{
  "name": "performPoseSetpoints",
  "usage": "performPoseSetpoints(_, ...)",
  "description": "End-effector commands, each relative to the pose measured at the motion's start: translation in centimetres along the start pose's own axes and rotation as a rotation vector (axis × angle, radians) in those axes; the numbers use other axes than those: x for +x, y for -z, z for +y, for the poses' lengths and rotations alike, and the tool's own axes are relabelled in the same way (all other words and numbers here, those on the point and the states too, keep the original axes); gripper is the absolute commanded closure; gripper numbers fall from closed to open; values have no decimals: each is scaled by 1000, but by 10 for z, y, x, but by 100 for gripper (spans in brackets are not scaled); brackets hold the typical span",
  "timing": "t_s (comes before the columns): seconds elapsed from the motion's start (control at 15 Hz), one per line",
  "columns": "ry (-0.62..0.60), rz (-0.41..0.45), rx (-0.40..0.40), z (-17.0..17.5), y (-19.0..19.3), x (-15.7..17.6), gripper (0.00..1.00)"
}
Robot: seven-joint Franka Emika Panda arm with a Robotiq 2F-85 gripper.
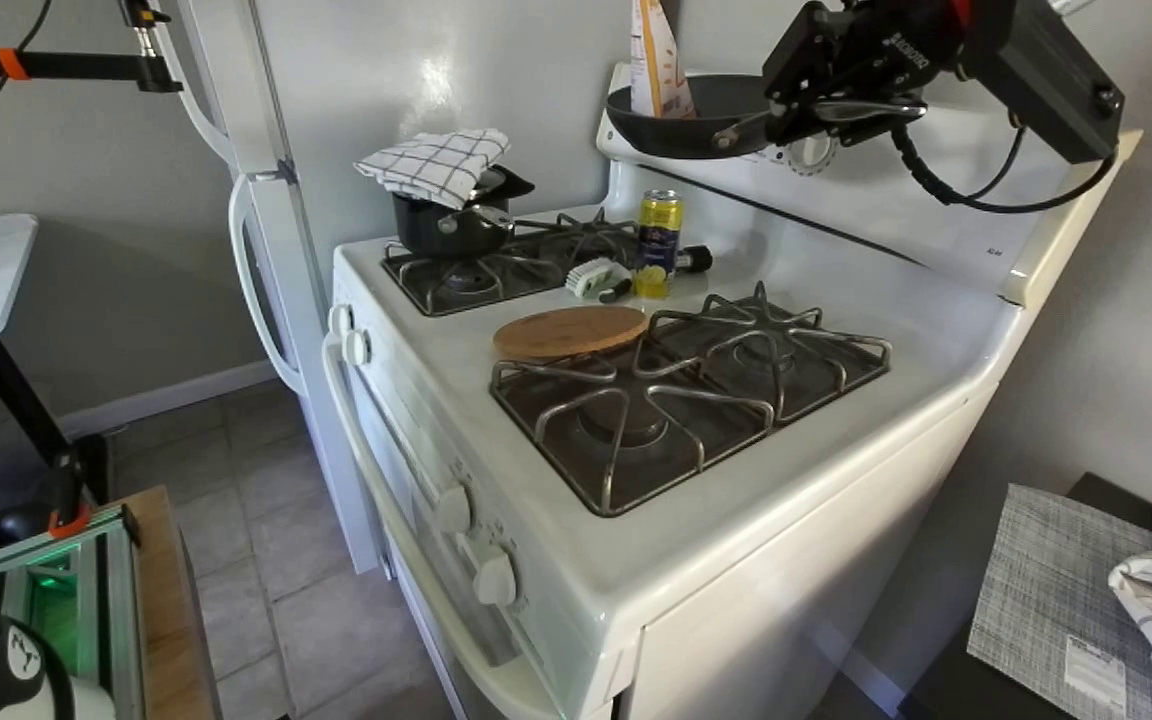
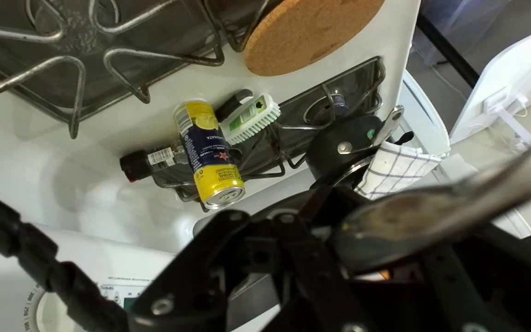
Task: Move the pan to the top left stove plate
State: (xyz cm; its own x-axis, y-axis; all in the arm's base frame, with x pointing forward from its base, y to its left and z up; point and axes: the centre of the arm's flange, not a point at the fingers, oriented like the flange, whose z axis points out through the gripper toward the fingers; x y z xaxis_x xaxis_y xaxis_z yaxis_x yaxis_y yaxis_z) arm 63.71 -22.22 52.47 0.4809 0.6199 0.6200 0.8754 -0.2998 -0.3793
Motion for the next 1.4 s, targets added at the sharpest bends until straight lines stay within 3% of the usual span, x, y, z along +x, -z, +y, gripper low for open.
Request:
performPoseSetpoints(0.0,-20,15,-2,-2,-6,5,97)
performPoseSetpoints(0.4,-94,40,7,-16,-28,49,97)
performPoseSetpoints(0.8,-119,43,-47,-43,-69,117,97)
performPoseSetpoints(1.33,-226,74,36,-81,-150,171,97)
